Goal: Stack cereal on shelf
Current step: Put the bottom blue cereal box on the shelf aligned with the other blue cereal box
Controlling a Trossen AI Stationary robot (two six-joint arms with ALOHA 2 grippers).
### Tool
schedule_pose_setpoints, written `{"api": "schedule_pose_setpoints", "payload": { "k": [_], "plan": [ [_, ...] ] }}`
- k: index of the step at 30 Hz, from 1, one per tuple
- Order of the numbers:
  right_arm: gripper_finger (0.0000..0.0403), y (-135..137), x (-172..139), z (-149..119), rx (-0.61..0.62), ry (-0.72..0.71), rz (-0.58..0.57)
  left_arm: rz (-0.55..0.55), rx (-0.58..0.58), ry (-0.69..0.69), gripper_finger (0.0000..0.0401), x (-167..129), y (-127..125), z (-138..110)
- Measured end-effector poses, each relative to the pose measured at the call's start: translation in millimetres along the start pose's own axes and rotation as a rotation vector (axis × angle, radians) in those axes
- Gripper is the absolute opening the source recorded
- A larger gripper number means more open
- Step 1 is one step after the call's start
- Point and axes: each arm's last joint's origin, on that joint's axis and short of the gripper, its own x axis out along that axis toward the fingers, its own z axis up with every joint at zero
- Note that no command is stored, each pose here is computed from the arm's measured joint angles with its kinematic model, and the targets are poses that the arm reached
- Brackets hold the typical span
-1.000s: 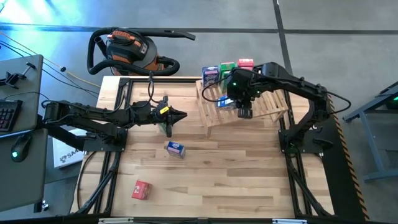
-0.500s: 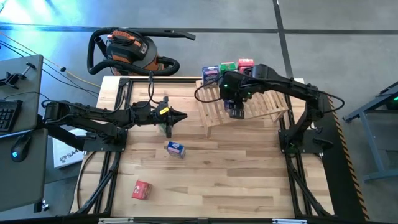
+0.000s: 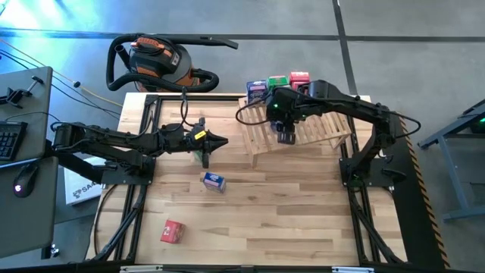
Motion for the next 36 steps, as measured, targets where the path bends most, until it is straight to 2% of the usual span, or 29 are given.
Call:
{"api": "schedule_pose_setpoints", "payload": {
  "k": [6,14,18,27,31,36],
  "plan": [
    [0.0178,-2,0,-3,0.022,0.032,0.000,0.000,-0.008,0.000,0.0023,0,0,0],
    [0.0246,-4,0,-3,0.038,0.029,-0.063,0.000,-0.011,-0.007,0.0024,0,0,1],
    [0.0258,-5,-1,0,0.010,0.010,-0.107,0.000,-0.011,-0.008,0.0024,0,0,1],
    [0.0259,1,-54,7,-0.039,-0.186,-0.112,0.000,-0.010,-0.008,0.0024,0,0,1],
    [0.0233,6,-73,-3,0.001,-0.174,-0.080,0.000,-0.010,-0.008,0.0023,0,0,1],
    [0.0139,14,-70,-17,0.018,-0.141,0.000,0.001,-0.009,-0.001,0.0023,0,0,0]
  ]
}}
